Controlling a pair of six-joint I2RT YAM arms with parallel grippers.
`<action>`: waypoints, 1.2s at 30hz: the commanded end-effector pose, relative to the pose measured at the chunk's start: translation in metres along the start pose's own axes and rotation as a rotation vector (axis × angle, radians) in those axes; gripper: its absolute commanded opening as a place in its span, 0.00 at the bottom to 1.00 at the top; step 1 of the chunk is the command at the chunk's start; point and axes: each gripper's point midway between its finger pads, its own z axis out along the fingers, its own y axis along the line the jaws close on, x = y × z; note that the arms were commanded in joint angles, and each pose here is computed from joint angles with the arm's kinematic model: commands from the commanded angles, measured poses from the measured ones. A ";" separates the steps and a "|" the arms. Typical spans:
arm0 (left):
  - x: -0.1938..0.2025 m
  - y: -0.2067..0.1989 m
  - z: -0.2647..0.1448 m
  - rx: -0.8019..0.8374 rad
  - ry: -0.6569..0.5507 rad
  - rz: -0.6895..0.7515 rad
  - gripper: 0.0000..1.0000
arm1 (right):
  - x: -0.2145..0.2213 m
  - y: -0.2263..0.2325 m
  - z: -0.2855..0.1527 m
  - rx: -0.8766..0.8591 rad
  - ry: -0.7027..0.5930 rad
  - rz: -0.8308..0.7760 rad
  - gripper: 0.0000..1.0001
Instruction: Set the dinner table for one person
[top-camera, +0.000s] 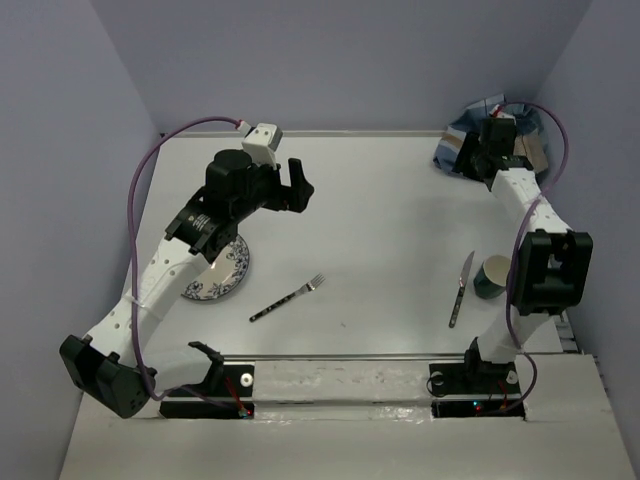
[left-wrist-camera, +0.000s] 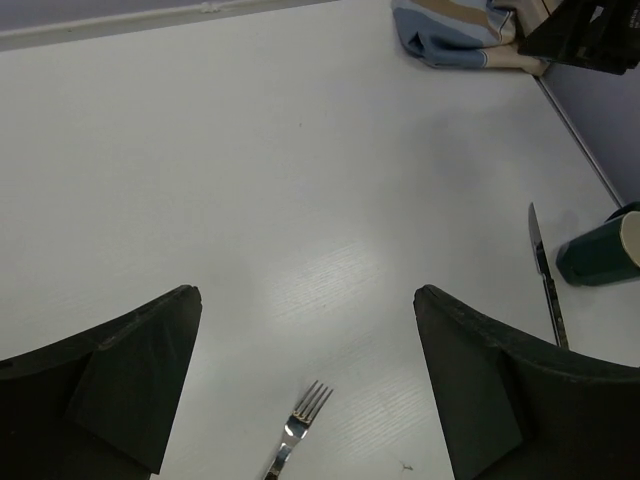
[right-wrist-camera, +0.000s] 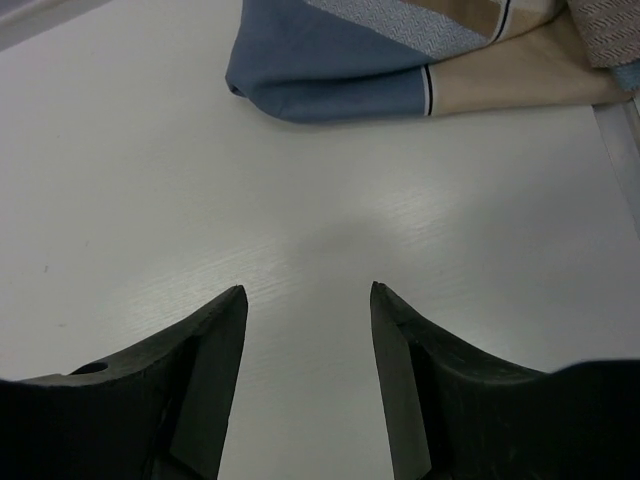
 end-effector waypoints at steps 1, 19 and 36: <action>-0.018 -0.007 -0.009 0.016 -0.045 -0.004 0.99 | -0.026 0.015 0.029 -0.055 -0.047 -0.120 0.61; 0.000 0.017 -0.022 -0.116 -0.014 -0.040 0.99 | -0.026 0.034 0.195 -0.062 -0.019 -0.318 0.88; -0.018 0.036 -0.015 -0.224 -0.061 -0.108 0.97 | -0.079 0.235 0.014 -0.636 -0.208 -0.398 0.00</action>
